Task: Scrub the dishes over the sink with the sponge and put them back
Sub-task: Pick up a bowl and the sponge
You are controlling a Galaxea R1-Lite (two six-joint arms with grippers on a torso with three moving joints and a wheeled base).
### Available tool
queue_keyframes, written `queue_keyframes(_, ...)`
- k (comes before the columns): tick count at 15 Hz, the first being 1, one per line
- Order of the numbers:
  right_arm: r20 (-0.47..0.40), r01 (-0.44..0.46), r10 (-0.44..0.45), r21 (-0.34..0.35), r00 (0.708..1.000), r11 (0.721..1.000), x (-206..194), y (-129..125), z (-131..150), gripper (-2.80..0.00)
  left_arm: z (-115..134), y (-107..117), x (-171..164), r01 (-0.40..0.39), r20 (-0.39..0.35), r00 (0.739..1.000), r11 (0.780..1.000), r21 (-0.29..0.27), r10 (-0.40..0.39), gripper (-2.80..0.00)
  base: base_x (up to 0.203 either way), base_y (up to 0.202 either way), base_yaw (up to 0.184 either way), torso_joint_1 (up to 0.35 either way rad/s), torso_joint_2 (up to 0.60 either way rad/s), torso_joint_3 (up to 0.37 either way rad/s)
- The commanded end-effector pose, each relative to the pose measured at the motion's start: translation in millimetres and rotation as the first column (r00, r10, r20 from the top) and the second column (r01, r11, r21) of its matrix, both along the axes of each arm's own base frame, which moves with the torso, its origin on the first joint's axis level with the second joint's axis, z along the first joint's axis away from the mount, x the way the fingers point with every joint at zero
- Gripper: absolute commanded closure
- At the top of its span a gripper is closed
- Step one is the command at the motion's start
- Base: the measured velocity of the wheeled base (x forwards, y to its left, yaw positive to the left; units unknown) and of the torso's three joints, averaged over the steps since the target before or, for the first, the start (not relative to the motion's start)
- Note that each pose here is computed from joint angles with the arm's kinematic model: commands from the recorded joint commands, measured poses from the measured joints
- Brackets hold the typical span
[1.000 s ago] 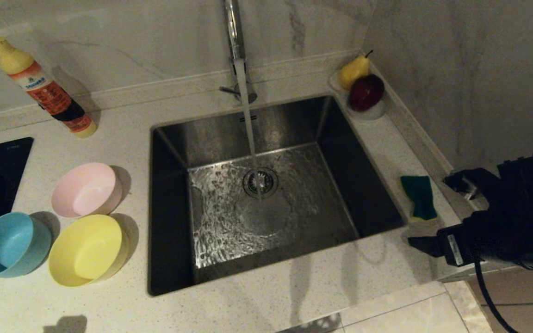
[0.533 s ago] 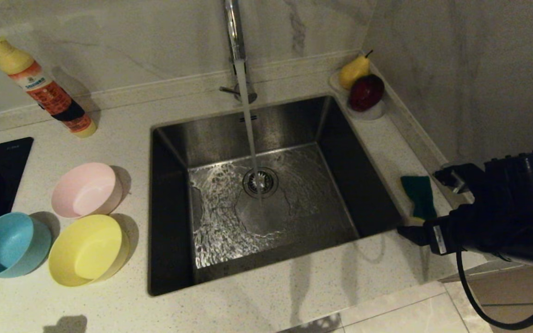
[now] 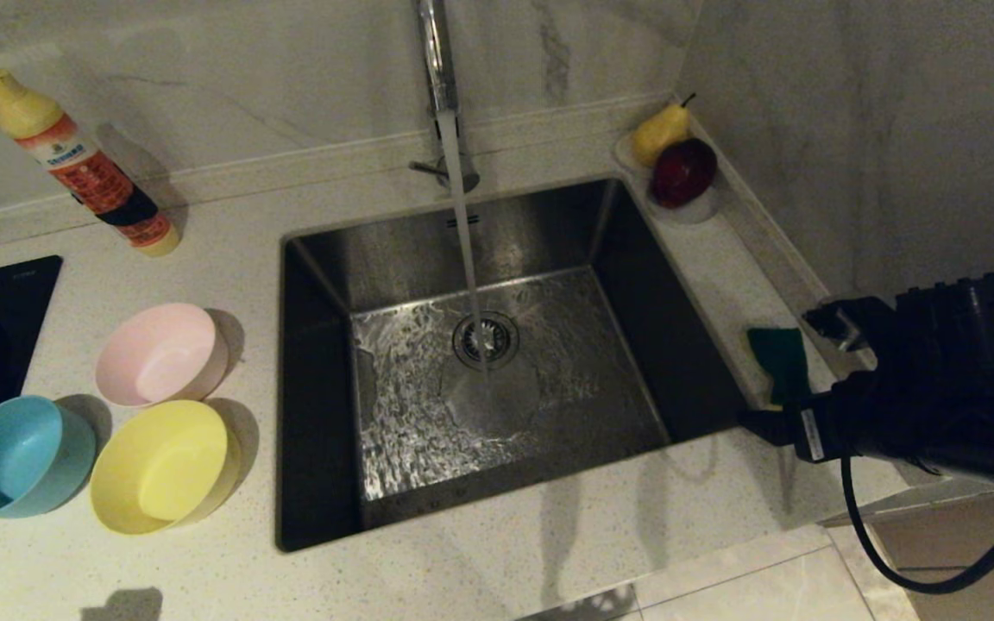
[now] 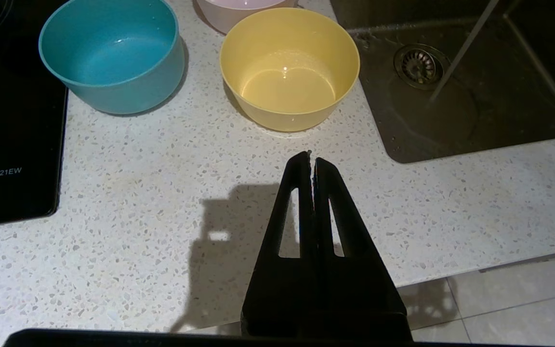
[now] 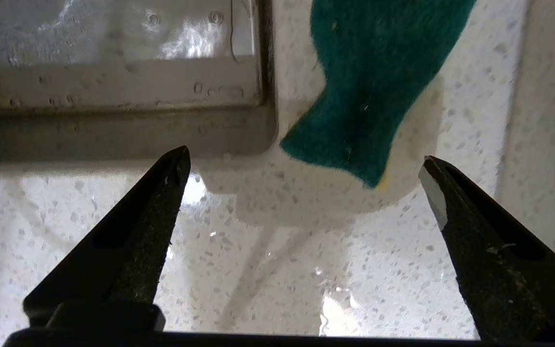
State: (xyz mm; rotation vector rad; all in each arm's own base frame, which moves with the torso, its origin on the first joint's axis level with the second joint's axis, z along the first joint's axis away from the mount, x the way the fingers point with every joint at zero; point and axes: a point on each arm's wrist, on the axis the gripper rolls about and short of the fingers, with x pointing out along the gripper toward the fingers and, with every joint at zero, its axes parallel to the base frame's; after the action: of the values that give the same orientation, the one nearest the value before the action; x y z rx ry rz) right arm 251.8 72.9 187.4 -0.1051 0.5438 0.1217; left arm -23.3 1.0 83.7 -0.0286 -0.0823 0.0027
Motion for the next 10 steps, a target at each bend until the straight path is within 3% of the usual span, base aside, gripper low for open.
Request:
queue_keyframes(1,0.006,0.001,-0.001,0.0,1.0,1.0,2,1,2,-2.8,-9,0,3,-0.001,-0.032,0.999,1.0,0.0,0.001,0.0,0.0,0.0,0.0,0.0,0.0,0.0)
queue_keyframes(10,0.024,0.036,-0.036,0.004,0.999,0.999,12,-10,7,-2.8,-9,0,3,-0.001,-0.032,0.999,1.0,0.0,0.001,0.0,0.0,0.0,0.0,0.0,0.0,0.0)
